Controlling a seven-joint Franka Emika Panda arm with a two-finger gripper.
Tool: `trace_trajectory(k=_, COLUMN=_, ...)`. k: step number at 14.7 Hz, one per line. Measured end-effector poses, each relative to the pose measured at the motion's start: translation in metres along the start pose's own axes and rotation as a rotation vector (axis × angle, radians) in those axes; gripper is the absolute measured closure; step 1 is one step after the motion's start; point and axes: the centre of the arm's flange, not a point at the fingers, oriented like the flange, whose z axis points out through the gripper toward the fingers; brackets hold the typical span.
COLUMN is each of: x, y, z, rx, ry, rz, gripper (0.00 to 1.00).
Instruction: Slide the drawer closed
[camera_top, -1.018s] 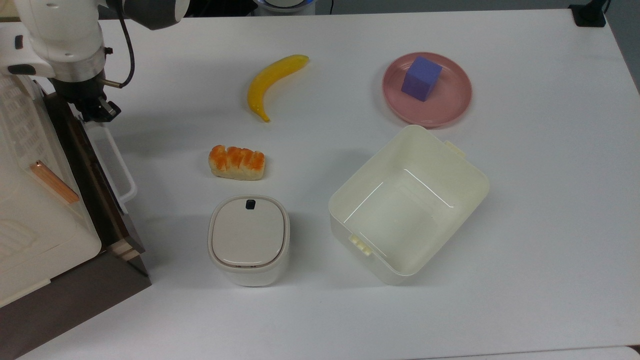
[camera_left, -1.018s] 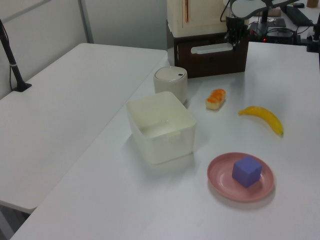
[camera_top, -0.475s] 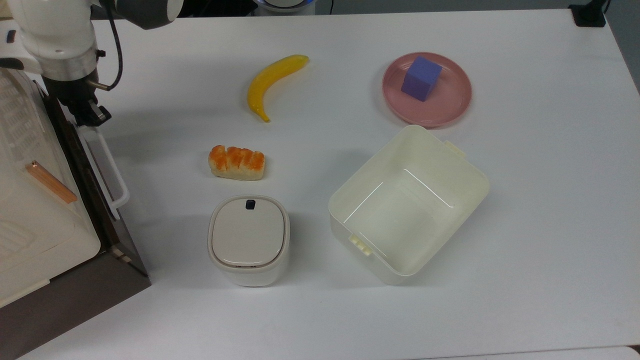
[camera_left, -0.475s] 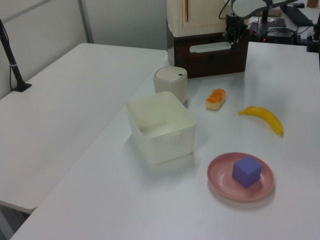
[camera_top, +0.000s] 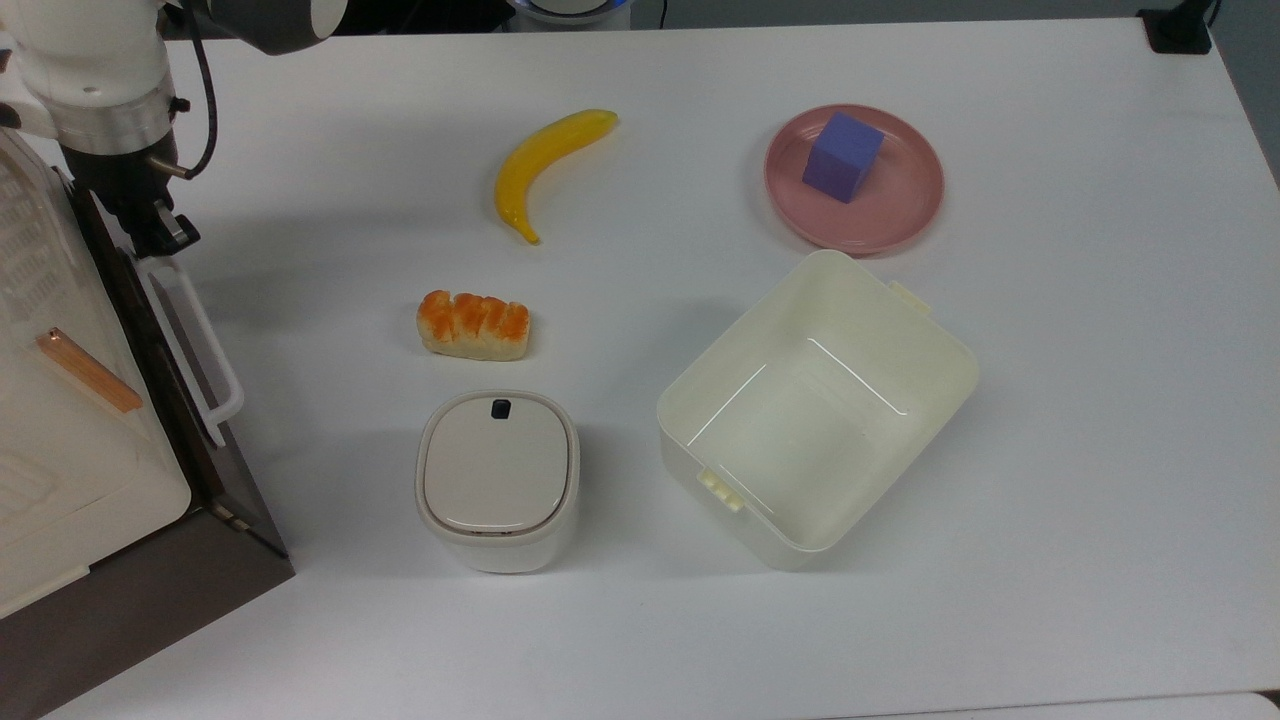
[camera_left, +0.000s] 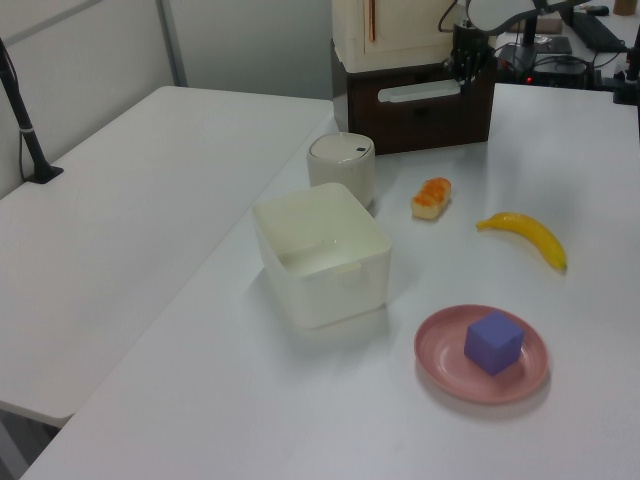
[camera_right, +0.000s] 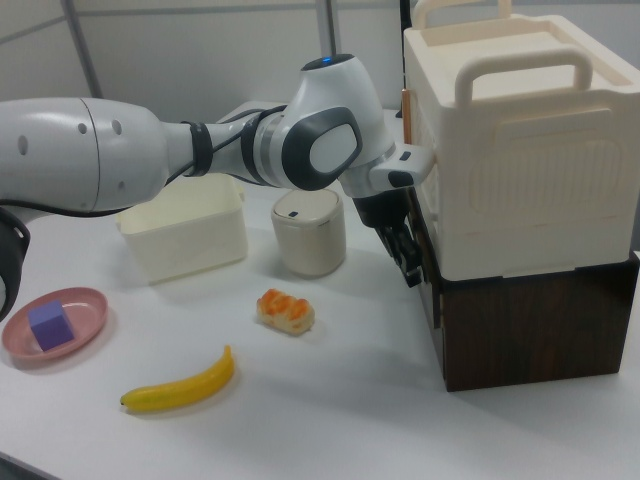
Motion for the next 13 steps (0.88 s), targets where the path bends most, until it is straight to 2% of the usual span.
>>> trace_trajectory(k=10, x=-0.001, y=-0.003, z=-0.001, rx=-0.001, ry=-0.001, rz=-0.02, gripper=0.99)
trace_trajectory(k=13, x=-0.006, y=-0.012, z=-0.009, rx=-0.006, ry=-0.013, rz=-0.082, gripper=0.99)
